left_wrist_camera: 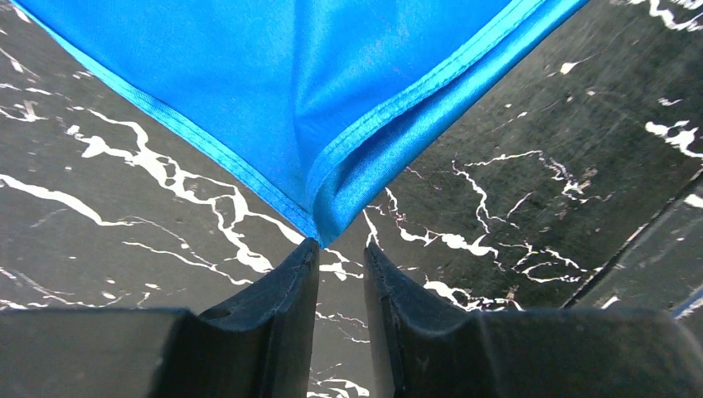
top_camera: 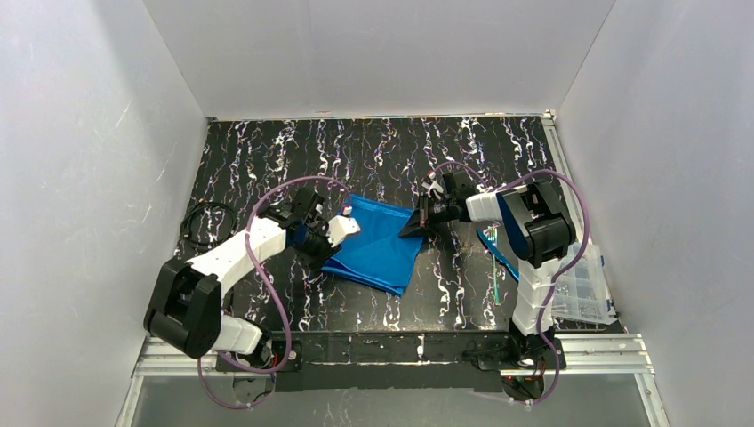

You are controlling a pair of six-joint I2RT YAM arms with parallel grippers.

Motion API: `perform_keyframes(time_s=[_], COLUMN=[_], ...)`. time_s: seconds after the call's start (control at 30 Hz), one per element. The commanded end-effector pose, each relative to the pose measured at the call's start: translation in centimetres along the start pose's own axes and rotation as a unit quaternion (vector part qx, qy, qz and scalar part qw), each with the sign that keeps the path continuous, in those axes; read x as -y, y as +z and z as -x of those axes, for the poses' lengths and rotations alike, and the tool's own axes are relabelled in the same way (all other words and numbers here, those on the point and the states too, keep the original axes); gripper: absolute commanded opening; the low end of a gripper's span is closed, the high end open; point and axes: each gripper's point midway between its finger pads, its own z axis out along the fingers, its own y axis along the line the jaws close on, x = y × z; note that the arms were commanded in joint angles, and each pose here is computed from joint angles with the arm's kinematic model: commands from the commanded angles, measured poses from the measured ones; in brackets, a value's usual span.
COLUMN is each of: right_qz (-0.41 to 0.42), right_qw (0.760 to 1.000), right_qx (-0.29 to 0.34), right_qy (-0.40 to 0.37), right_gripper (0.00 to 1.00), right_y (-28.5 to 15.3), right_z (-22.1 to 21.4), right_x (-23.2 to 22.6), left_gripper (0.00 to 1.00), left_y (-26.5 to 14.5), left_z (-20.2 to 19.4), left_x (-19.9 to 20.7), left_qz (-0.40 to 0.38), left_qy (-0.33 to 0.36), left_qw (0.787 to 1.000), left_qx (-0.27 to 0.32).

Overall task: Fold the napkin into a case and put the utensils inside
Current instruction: Smooth out the upper triangle-folded napkin at the center of the board.

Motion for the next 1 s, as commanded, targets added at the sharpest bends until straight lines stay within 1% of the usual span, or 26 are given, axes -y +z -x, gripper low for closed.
perform_keyframes(time_s=[0.0,0.1,0.17,0.23,0.3,0.4,0.57,0.63,0.73,0.97], right_qz=[-0.041,-0.04,-0.04,-0.04,-0.039,-0.038,-0.038,-0.037,-0.04,-0.043], right_qw=[0.999,0.999,0.999,0.999,0.999,0.999,0.999,0.999,0.999,0.999], right_qx=[-0.008,-0.007,-0.006,-0.004,-0.003,0.001,0.007,0.01,0.012,0.019], right_qy=[0.002,-0.006,-0.01,-0.012,-0.013,-0.017,-0.02,-0.022,-0.021,-0.022], right_gripper=[0.1,0.1,0.1,0.1,0.1,0.1,0.1,0.1,0.1,0.09], right_y=[0.2,0.0,-0.1,-0.3,-0.3,-0.5,-0.7,-0.7,-0.7,-0.9], right_z=[-1.4,-1.4,-1.4,-1.4,-1.3,-1.2,-1.1,-0.9,-0.9,-0.4], right_x=[2.9,2.7,2.5,2.4,2.3,2.0,1.7,1.7,1.7,1.7], left_gripper=[0.26,0.25,0.24,0.21,0.16,0.1,0.04,0.02,0.02,0.01], left_y=[-2.6,-3.6,-3.4,-2.7,-1.3,0.5,2.4,2.6,2.6,3.3], left_z=[2.5,5.1,6.3,7.1,7.1,6.2,3.0,1.6,0.6,-0.3], left_x=[1.0,1.4,1.7,1.8,1.4,1.3,1.5,1.5,1.5,1.2], left_qz=[-0.033,-0.065,-0.089,-0.109,-0.11,-0.109,-0.096,-0.084,-0.07,-0.053], left_qy=[-0.007,-0.021,-0.04,-0.059,-0.076,-0.084,-0.066,-0.056,-0.042,-0.038], left_qw=[0.999,0.996,0.993,0.991,0.99,0.99,0.993,0.995,0.996,0.998], left_qx=[0.028,0.054,0.061,0.058,0.044,0.028,-0.004,-0.018,-0.02,-0.026])
